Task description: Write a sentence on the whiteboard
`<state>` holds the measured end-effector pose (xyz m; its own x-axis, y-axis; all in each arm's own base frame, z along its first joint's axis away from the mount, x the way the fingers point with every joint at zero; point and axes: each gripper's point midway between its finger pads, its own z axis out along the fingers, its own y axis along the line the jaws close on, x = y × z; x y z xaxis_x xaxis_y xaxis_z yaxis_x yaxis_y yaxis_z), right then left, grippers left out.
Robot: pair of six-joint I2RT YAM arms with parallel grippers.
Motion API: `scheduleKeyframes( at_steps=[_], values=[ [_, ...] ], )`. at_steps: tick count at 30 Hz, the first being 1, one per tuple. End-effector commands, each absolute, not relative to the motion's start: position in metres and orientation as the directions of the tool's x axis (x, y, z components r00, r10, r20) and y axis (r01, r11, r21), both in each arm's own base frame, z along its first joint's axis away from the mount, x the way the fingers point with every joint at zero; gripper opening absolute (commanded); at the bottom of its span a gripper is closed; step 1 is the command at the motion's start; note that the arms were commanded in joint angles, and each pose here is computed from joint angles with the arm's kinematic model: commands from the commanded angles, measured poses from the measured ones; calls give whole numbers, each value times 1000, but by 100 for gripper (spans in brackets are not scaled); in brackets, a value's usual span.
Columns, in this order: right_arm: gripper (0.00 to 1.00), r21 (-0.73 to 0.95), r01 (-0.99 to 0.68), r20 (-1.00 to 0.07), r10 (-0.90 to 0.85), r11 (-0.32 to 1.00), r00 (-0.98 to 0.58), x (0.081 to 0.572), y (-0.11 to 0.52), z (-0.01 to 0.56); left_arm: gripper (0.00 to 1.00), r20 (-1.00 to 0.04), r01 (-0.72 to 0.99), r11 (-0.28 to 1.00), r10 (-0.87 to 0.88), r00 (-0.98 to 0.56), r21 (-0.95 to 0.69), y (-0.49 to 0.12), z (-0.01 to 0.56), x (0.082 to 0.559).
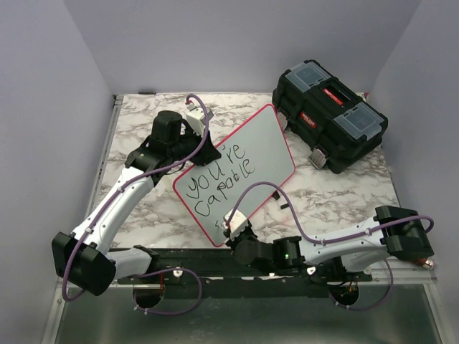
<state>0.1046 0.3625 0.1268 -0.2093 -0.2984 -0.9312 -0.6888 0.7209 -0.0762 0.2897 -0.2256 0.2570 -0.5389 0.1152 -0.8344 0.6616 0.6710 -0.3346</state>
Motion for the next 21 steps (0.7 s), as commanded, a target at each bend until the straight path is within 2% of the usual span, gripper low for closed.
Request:
scheduleKeyframes(
  at_steps=[1,21],
  values=[
    [1,-124,-630,-918,-329,767,-220,113,342,113,0,-782,668,689,238,-576,-282,-216,220,276],
    [0,-120,-691,-898,-374,713,-230,102,348,106,0,-781,667,690,239,-576,-281,-215,220,277]
  ],
)
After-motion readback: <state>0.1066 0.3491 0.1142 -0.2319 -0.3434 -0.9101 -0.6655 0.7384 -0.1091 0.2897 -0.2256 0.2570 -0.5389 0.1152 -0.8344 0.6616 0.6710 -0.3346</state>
